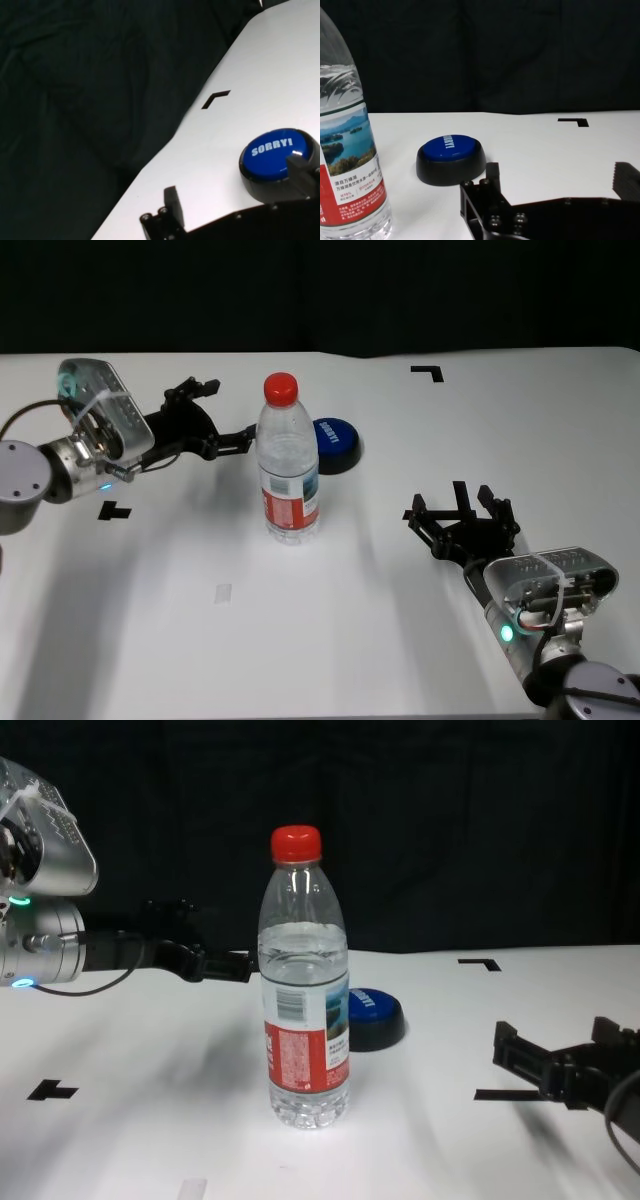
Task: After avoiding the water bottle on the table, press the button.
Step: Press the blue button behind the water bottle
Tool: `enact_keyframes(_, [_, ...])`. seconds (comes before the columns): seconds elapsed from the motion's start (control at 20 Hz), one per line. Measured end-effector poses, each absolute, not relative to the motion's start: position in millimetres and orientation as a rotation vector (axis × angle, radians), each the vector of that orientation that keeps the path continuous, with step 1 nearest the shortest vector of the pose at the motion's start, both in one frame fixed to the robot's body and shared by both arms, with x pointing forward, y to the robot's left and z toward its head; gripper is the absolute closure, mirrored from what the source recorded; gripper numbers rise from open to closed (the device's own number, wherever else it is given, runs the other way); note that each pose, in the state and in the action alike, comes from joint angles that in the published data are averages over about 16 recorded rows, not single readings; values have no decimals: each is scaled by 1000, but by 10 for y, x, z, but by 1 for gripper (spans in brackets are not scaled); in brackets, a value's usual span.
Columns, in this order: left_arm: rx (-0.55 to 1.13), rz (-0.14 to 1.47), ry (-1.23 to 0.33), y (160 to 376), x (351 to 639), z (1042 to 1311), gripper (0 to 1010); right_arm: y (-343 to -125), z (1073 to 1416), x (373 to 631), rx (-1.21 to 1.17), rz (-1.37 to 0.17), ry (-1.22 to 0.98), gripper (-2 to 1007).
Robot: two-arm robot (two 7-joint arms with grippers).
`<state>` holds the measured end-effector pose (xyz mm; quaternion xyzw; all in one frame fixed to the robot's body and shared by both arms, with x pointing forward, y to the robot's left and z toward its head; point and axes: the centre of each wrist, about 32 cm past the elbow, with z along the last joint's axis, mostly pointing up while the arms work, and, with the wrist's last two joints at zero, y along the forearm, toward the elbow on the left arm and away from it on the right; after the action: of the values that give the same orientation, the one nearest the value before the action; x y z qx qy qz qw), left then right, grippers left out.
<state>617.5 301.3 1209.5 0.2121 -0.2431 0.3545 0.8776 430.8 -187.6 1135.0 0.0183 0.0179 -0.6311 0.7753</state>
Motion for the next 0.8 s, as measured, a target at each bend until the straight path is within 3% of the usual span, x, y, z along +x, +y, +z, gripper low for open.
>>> enact_keyframes(0.8, [440,722,-543,3032,6303,12201,7,-1876,11350,4308,40,-1366,39,2])
